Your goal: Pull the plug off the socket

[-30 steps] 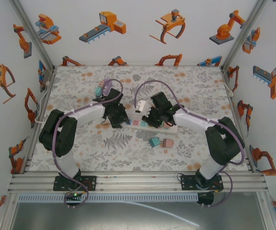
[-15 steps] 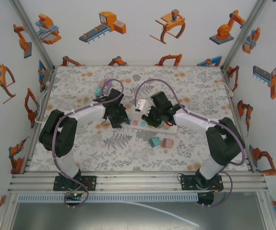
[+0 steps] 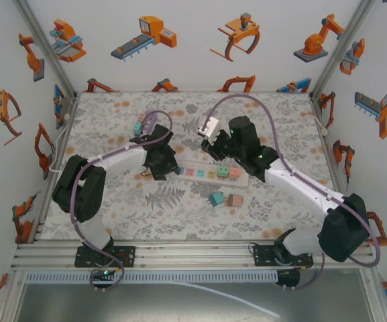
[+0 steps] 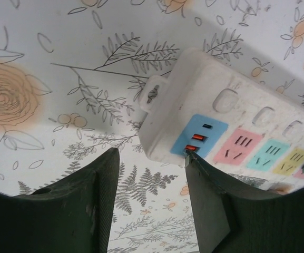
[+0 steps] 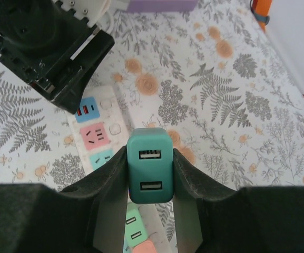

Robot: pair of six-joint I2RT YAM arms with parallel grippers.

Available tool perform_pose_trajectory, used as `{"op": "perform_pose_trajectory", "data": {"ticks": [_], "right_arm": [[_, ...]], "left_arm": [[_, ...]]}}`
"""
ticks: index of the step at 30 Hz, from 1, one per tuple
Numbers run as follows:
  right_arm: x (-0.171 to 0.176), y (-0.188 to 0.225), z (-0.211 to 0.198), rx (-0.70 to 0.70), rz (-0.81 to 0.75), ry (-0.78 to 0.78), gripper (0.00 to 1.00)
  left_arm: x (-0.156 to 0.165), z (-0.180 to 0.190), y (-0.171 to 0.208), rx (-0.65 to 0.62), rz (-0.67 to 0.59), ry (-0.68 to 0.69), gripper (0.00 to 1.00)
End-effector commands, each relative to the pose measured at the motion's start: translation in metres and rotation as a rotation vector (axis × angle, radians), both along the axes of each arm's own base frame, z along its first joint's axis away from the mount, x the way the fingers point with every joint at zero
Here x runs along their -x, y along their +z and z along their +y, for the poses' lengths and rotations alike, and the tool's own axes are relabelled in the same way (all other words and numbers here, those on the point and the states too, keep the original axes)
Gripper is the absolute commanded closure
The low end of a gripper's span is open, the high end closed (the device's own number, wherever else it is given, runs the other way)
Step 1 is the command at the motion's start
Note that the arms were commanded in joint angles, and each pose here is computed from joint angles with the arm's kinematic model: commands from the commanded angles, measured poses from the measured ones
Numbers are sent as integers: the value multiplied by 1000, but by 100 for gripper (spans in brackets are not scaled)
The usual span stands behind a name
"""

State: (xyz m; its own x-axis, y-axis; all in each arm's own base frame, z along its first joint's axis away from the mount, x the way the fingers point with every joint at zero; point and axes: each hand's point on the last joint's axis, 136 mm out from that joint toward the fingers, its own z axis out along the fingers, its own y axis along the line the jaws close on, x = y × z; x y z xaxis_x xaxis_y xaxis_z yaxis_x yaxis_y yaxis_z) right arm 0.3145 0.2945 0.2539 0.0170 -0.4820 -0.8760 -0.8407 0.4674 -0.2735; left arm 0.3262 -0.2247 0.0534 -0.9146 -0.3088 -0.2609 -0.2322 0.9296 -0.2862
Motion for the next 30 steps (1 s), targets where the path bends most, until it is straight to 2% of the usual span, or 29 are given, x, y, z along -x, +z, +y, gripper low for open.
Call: {"op": "perform_pose_trajectory", "data": {"ticks": [1,4,9,14,17,20,25,30], "right_arm": [[5,28,-7,-113,-15,-55,83],[5,55,-26,-238,-7,-181,83],[17,76,-63,-436,79,-366,84],[42,80,-108,-677,120,-498,84],[56,66,-141,-788,164,-619,85],[69,38,-185,-842,220,-818,86],[99,-9,-242,-921,269,-1046,86],[114,-67,-255,-910,398,-1150,88]], "left_arm": [[11,11,16,-38,-11,-24,44],[8,11,42,-12,-78,-37,38],[4,7,96,52,-220,-97,28],[12,-10,158,179,-414,-259,15],[23,-10,194,235,-536,-328,9],[41,-6,221,272,-642,-397,2],[83,0,251,315,-798,-570,3],[132,-2,257,344,-917,-816,3]]}}
